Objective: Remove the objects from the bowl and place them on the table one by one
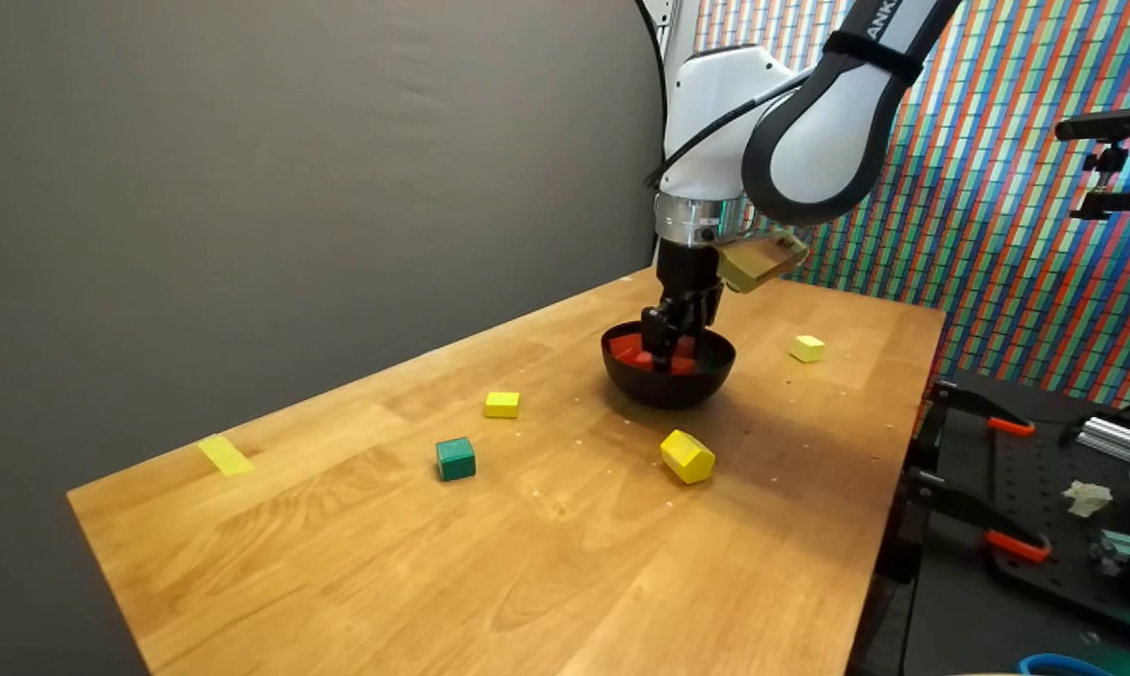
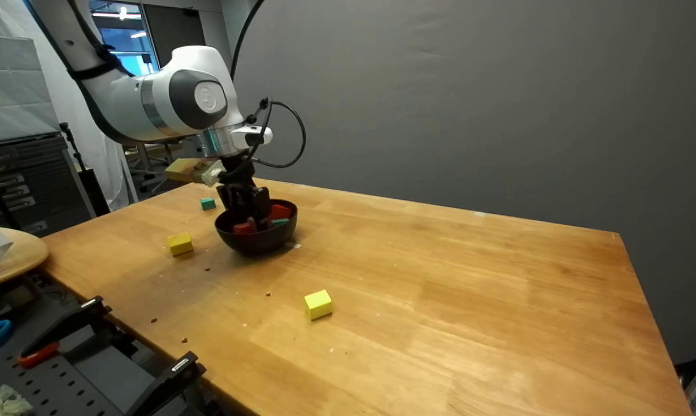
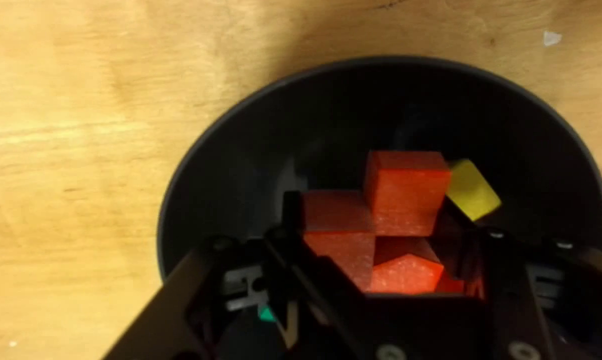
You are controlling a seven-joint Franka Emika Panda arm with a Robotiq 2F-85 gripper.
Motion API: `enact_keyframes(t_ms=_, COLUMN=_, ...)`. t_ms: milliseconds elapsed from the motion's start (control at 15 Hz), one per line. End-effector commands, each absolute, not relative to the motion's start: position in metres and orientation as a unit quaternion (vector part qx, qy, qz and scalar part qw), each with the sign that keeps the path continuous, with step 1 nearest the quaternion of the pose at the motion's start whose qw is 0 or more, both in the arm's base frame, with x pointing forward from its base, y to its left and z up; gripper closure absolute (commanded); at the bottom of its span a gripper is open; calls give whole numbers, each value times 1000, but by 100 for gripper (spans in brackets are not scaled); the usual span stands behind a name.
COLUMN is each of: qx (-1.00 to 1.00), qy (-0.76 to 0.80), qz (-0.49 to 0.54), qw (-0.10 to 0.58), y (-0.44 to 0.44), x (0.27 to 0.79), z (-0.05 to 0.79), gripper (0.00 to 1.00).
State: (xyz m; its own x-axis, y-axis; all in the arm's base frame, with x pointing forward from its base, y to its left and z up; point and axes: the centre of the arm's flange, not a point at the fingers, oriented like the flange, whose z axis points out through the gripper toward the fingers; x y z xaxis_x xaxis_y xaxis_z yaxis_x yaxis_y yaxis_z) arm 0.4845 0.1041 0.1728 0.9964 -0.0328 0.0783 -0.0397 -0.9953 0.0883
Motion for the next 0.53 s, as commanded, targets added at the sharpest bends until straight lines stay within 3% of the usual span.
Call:
enact_keyframes(t_ms=0, qx=994, qy=-13, qz=97, qw=52, y=106, x=464, z=257, gripper=62)
enact_keyframes(t_ms=467, qx=976, qy=-116, qz=179, qw=49, y=36, x=476, z=326, gripper=62)
